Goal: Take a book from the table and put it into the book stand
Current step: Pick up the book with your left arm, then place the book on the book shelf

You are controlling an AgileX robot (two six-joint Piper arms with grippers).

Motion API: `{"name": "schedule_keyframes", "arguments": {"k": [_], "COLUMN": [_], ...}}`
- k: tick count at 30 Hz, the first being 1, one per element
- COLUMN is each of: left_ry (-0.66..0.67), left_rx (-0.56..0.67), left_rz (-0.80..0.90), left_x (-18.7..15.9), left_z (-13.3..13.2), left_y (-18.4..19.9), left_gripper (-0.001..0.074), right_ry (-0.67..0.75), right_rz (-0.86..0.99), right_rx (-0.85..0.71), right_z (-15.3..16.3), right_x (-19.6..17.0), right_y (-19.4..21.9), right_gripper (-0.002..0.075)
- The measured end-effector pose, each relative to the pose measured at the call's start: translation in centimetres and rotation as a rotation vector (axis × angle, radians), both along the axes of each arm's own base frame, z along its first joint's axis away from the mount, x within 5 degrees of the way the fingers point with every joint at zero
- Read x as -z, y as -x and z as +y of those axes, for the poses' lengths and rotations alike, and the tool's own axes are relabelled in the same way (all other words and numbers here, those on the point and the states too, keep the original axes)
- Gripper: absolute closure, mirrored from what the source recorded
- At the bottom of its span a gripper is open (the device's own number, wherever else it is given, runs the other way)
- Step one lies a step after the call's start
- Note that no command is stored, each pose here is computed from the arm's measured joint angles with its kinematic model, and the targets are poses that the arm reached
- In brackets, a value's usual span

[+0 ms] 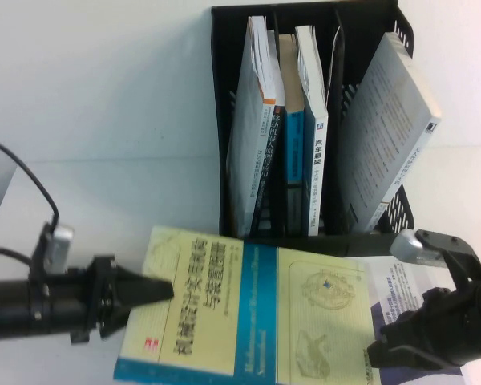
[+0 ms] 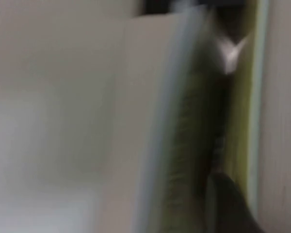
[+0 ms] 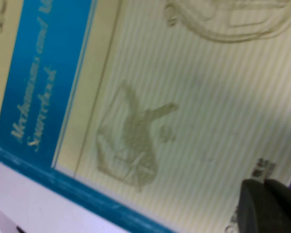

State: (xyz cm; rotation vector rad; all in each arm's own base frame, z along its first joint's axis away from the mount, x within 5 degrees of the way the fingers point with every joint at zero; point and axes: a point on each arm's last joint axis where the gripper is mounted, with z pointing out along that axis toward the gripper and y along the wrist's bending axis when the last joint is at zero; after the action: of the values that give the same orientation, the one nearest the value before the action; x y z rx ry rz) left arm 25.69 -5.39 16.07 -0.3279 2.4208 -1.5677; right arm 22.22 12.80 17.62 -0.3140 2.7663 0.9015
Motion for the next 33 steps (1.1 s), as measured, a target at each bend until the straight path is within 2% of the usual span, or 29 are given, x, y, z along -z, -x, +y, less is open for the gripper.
{"name": "schedule_keyframes", "arguments": {"k": [2, 4, 13, 16, 19, 25, 29, 33], "left_ry": [0.032, 0.021, -0.292, -0.332, -0.342, -0.442, -0.525, -0.551], "left_rx": [0.007, 0.018, 0.145, 0.175, 0.144, 0.002, -0.088, -0.114], "left_rz": [-0.076, -0.149, -0.532, -0.600, -0.650, -0.656, -0.661, -0.674], "left_x": [-3.0, -6.1, -22.5, -27.6, -32.1, -35.3, -35.2, -34.5], "left_z": [-0.3, -0.6, -1.8, -3.0, -4.4, -7.2, -10.0, -13.4], "left_y": [0.0, 0.1, 4.1, 5.7, 7.1, 5.9, 3.2, 0.5], "left_gripper": [0.0540, 0.0540, 0.0540, 0.0540, 0.0540, 0.0540, 0.0541, 0.0541], "right_ry": [-0.023, -0.047, -0.142, -0.164, -0.189, -0.214, -0.218, -0.225], "right_rz": [-0.044, -0.115, -0.402, -0.469, -0.502, -0.508, -0.500, -0.483], "right_rx": [-0.020, -0.026, 0.005, 0.014, 0.029, 0.052, 0.060, 0.076], "right_z": [-0.1, -0.2, -1.5, -1.9, -2.2, -2.4, -2.4, -2.4], "right_x": [-1.5, -3.4, -10.1, -11.5, -12.4, -13.0, -13.0, -13.0], "right_y": [0.6, 1.3, 4.5, 5.5, 6.3, 7.0, 7.0, 6.9], "right_gripper": [0.0728, 0.0729, 0.0729, 0.0729, 0.0729, 0.0729, 0.0729, 0.0729]}}
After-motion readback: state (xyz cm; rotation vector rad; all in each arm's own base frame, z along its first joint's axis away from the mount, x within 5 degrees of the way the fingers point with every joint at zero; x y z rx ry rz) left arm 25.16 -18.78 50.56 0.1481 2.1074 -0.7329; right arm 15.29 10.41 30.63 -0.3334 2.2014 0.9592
